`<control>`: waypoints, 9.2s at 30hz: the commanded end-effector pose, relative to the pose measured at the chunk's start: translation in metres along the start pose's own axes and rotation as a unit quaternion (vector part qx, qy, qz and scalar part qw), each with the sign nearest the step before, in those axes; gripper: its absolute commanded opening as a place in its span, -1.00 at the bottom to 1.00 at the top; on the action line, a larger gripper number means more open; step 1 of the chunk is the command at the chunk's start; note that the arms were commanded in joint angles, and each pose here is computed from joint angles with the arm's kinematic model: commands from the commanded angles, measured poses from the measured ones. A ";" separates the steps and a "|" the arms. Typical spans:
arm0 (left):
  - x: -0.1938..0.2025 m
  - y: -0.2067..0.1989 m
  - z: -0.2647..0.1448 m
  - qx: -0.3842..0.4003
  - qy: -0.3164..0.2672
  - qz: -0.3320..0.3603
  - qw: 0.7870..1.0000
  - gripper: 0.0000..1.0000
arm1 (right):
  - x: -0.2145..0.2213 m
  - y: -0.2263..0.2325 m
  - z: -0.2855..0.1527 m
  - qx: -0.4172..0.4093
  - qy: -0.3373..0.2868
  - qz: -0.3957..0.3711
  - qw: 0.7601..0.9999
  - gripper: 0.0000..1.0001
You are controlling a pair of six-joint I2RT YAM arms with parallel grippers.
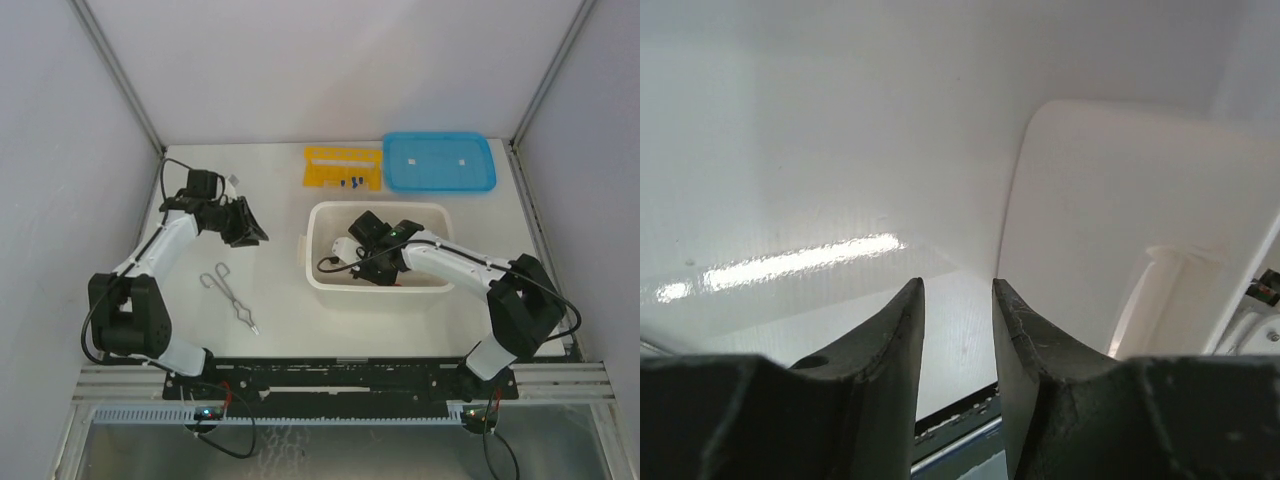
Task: Organize the chemistry lab equipment
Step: Place the chemistry item in the storage box, then move the chemistry item to the center of the board, then pick up the chemistry item at the center of the board.
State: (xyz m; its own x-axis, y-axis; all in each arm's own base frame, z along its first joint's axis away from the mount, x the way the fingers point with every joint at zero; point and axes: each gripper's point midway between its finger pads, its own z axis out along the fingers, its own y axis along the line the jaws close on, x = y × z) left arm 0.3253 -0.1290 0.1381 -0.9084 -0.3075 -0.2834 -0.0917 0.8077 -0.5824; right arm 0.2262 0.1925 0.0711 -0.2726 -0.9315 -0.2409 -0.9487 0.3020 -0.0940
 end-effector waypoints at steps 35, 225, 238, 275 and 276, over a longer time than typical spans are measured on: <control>0.033 0.048 -0.013 -0.072 0.007 -0.015 0.997 -0.18 | 0.007 -0.010 0.037 -0.023 0.026 0.046 0.998 -0.74; 0.034 0.155 -0.139 -0.143 -0.287 -0.308 0.895 0.25 | -0.332 0.067 0.135 -0.027 -0.180 0.160 0.970 -0.20; 0.038 0.156 -0.134 -0.138 -0.281 -0.311 0.897 0.25 | -0.319 0.069 0.147 -0.020 -0.159 0.149 0.976 -0.84; 0.034 0.158 -0.113 -0.103 -0.260 -0.340 0.898 0.27 | -0.353 -0.072 -0.118 -0.036 -0.398 0.268 0.877 -1.00; 0.034 0.158 -0.113 -0.103 -0.261 -0.341 0.897 0.26 | -0.350 -0.082 -0.133 -0.035 -0.413 0.273 0.868 -1.00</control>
State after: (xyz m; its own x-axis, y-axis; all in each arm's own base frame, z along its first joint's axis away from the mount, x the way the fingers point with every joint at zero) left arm 0.2290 0.0474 0.1170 -0.3302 -0.9042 -0.2711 -0.6986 0.4272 -0.5740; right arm 0.3450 0.4850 0.1539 -0.5905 -0.4448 -0.6734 -0.7392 0.6330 0.2301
